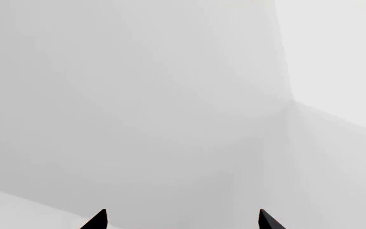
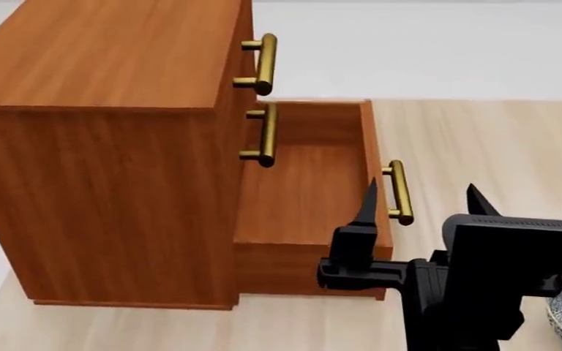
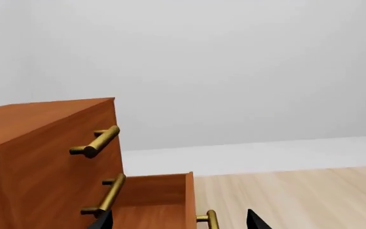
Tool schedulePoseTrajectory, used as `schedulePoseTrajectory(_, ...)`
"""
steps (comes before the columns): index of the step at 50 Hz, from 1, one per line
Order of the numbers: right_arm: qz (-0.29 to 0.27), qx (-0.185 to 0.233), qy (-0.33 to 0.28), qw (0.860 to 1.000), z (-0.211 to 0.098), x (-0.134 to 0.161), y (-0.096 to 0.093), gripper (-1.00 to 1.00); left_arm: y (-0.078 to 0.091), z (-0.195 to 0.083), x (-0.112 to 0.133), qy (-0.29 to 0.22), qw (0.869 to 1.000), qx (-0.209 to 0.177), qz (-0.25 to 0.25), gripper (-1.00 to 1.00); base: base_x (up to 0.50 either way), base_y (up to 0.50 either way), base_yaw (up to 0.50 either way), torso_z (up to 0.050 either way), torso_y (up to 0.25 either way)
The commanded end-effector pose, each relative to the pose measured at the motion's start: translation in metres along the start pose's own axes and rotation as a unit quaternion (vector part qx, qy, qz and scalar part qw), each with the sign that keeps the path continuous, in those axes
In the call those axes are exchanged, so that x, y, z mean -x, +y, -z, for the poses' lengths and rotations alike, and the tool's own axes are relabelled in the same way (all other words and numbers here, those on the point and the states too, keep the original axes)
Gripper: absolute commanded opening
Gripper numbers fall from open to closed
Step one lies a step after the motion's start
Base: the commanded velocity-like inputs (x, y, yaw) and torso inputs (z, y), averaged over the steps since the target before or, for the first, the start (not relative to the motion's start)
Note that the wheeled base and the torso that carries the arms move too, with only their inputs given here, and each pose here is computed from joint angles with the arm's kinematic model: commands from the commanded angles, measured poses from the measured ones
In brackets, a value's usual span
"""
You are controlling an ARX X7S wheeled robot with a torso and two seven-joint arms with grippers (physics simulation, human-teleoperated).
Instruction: Close the bottom drawer of the cabinet and open the top drawer.
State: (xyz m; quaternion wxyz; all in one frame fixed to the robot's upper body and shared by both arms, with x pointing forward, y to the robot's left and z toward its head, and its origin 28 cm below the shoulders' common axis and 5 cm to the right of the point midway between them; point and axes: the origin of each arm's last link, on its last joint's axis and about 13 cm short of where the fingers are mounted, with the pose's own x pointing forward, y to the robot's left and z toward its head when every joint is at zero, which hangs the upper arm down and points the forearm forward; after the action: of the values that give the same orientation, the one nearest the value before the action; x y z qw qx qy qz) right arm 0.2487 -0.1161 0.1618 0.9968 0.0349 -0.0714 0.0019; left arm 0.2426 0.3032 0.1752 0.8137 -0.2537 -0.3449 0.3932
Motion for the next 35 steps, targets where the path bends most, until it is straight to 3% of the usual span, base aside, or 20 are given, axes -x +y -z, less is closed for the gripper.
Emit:
schedulePoseTrajectory(1, 0.003, -0.002, -0.001, 1.000, 0.0007, -0.0006, -0.0013, 1.00, -0.0005, -0.0010, 0.0004, 0.000, 1.000, 0.000, 0.002, 1.00, 0.20, 0.04, 0.00, 0.000, 0.015)
schedulePoseTrajectory(35, 0.007, -0.002, 0.000, 1.000, 0.0015, -0.0032, -0.0051, 1.00, -0.0004, -0.0002, 0.0005, 0.002, 1.000, -0.001, 0.004, 1.00, 0.24, 0.01, 0.00, 0.000, 0.000)
